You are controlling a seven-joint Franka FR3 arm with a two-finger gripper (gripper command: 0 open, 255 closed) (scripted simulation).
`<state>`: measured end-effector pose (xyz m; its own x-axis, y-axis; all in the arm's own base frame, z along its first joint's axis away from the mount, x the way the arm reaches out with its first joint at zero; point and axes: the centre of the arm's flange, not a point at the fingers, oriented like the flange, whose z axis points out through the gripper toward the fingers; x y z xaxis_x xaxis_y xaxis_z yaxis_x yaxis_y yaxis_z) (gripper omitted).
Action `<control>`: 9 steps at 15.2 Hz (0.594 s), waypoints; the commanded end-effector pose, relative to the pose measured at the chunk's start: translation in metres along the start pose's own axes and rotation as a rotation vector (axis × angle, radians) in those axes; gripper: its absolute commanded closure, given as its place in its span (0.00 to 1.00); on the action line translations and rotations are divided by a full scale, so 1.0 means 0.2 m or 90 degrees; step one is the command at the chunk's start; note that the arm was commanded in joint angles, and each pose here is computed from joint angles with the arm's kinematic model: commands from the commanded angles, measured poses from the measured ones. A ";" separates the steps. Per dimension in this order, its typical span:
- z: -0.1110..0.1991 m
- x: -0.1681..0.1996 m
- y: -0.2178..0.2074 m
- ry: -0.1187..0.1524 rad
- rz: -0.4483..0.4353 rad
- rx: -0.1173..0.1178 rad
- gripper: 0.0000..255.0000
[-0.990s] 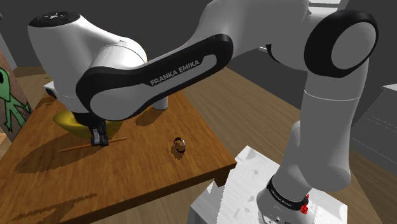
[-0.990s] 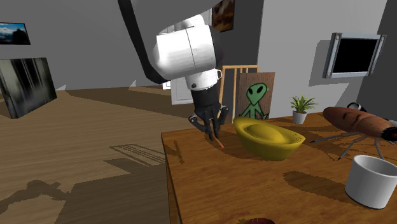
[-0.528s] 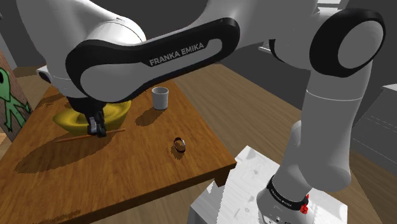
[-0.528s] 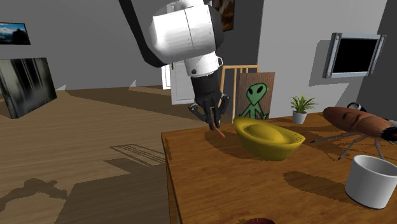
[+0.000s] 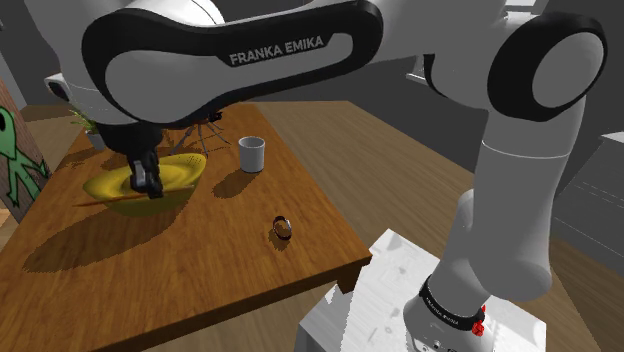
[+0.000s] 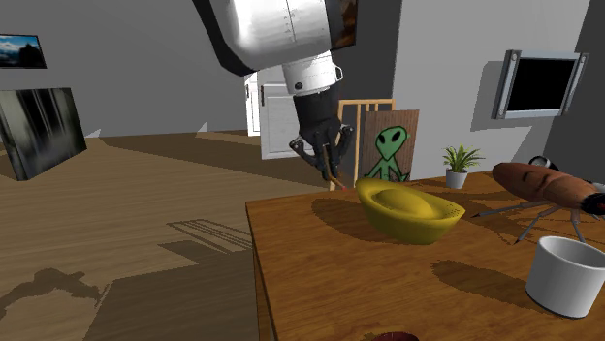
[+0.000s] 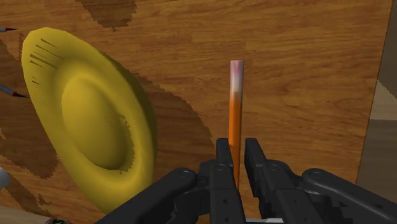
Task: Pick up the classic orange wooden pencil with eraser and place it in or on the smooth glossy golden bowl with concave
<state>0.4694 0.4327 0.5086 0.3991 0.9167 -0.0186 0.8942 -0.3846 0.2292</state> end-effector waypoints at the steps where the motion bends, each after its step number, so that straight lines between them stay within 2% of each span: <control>1: 0.00 0.00 0.10 0.000 0.000 0.000 1.00; 9: 0.08 0.01 0.62 0.000 0.000 0.000 1.00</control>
<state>0.5752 0.3915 0.5212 0.4000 0.9163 -0.0186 0.8938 -0.3856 0.2289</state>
